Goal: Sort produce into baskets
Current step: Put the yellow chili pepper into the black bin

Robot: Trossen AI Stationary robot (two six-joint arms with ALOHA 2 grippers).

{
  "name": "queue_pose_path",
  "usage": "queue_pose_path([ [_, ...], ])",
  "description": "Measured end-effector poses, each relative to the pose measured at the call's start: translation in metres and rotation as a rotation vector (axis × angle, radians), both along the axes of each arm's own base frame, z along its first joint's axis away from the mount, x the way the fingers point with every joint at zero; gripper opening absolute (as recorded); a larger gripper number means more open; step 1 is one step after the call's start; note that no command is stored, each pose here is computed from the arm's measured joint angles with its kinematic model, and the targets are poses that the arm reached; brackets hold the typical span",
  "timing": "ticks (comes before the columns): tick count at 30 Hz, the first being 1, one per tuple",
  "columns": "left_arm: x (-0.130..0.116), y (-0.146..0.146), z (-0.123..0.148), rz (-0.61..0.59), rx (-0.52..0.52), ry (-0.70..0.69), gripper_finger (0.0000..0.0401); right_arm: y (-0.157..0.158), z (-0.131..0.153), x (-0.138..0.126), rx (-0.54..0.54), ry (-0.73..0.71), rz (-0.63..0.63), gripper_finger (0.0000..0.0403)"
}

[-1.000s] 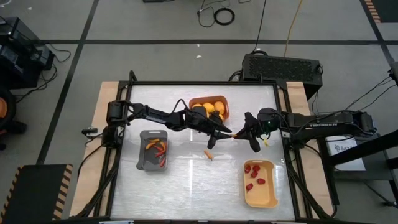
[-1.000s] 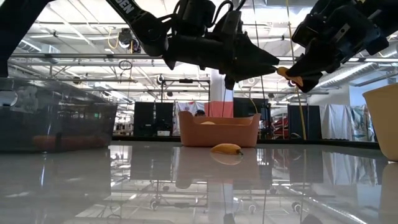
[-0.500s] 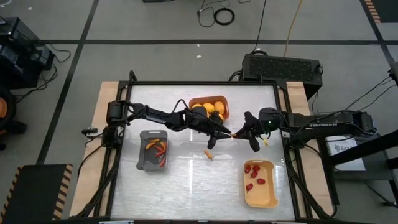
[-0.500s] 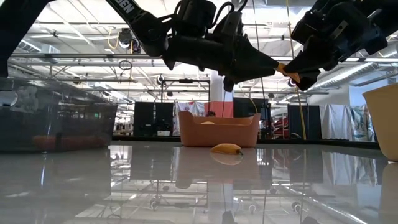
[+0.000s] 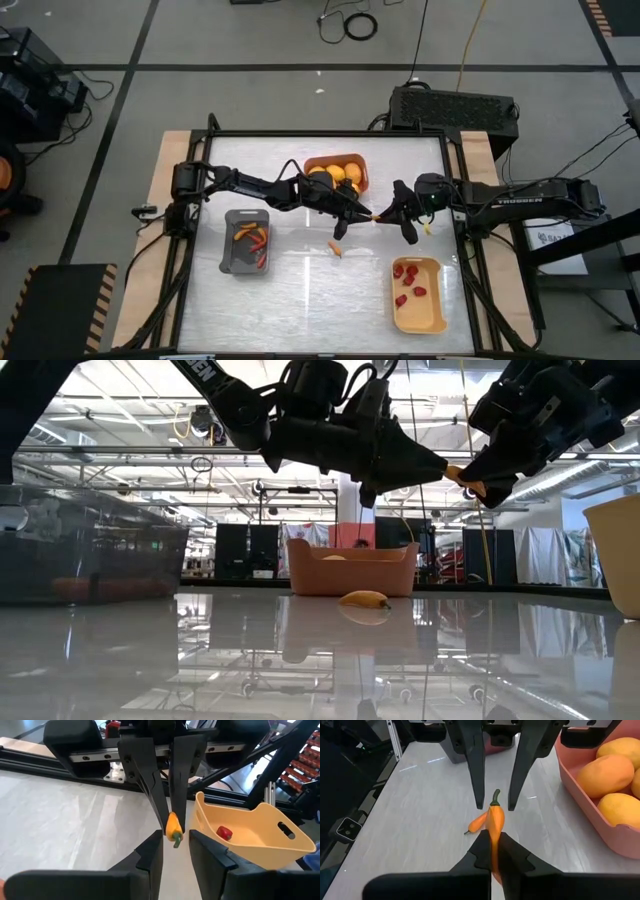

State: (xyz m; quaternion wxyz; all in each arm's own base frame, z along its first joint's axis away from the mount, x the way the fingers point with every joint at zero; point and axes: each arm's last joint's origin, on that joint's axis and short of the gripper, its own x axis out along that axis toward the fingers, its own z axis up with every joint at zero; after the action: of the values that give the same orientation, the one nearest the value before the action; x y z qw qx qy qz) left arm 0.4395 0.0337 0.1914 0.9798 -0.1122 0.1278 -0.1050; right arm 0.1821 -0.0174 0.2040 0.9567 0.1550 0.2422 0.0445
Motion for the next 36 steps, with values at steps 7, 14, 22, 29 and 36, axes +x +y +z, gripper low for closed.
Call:
queue_pose_path([
  [7, 0.0000, 0.0000, 0.0000, 0.000, 0.000, 0.000, 0.0099, 0.0000, 0.0001, 0.0000, 0.000, -0.001, 0.000, 0.0008],
  [14, 0.0000, 0.0000, -0.0001, 0.000, 0.000, 0.001, 0.0098, -0.0011, 0.0002, 0.0002, -0.017, -0.001, -0.032, 0.0038],
  [22, 0.0000, 0.0000, -0.0001, -0.001, 0.005, 0.000, 0.0018, -0.0015, 0.0000, 0.0002, -0.024, 0.001, -0.044, 0.0076],
  [29, -0.0001, 0.0000, -0.0004, -0.001, 0.004, 0.003, 0.0004, -0.0015, 0.0001, 0.0003, -0.024, 0.000, -0.044, 0.0102],
  [36, -0.0020, -0.0002, -0.0071, 0.007, -0.034, 0.083, 0.0002, -0.0016, 0.0000, 0.0002, -0.034, 0.000, -0.040, 0.0135],
])
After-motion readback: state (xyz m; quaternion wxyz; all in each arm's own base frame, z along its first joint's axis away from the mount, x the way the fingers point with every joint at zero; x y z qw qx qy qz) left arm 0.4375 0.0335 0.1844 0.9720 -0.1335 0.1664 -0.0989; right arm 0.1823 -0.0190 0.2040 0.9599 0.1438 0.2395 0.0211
